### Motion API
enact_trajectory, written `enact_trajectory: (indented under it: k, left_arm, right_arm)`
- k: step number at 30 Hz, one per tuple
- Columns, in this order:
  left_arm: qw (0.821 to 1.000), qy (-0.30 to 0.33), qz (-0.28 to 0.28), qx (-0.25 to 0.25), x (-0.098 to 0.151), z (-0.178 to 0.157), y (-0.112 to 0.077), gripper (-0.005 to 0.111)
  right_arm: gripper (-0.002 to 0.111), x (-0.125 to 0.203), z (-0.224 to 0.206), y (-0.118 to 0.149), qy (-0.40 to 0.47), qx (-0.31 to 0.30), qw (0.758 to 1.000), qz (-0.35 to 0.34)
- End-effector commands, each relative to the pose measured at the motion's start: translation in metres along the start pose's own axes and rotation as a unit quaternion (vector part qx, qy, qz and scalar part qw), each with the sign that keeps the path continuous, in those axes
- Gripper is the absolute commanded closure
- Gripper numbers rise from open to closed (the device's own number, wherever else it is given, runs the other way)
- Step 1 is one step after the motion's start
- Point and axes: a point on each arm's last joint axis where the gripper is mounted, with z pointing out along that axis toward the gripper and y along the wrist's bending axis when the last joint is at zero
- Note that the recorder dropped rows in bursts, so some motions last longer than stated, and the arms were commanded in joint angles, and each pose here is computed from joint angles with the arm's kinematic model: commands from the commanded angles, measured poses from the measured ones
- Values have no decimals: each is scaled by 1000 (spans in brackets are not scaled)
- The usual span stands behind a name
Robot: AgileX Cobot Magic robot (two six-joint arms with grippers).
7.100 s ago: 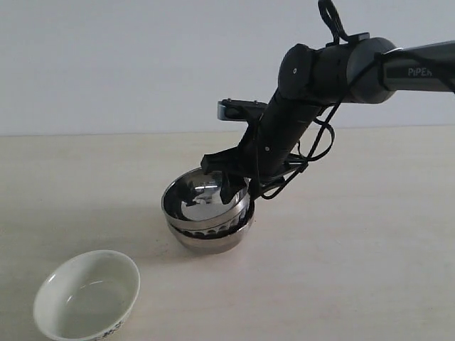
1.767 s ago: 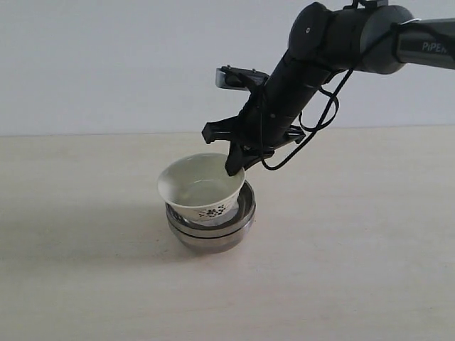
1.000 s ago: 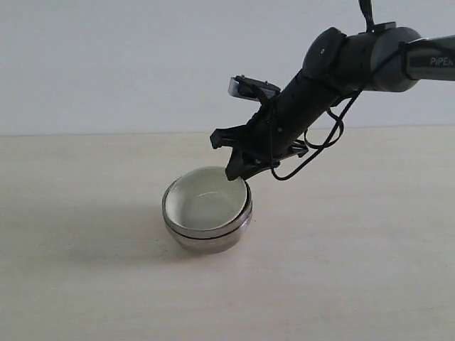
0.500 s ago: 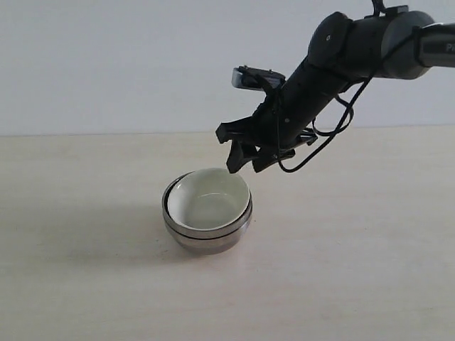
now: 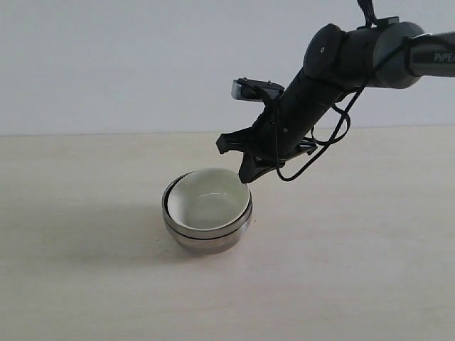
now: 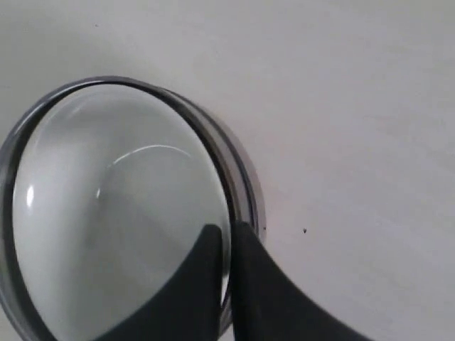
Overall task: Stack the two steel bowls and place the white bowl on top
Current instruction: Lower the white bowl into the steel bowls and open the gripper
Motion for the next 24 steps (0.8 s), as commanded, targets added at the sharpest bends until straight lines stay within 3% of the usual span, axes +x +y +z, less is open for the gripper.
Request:
enact_trajectory:
  k: [1, 24]
  left_arm:
    - [1000, -1, 0, -2, 1, 0, 0, 103]
    - [1000, -1, 0, -2, 1, 0, 0, 103]
  right_arm:
    - [108, -1, 6, 2, -6, 0, 1000, -2]
    - [108, 2, 9, 1, 1, -3, 1000, 1]
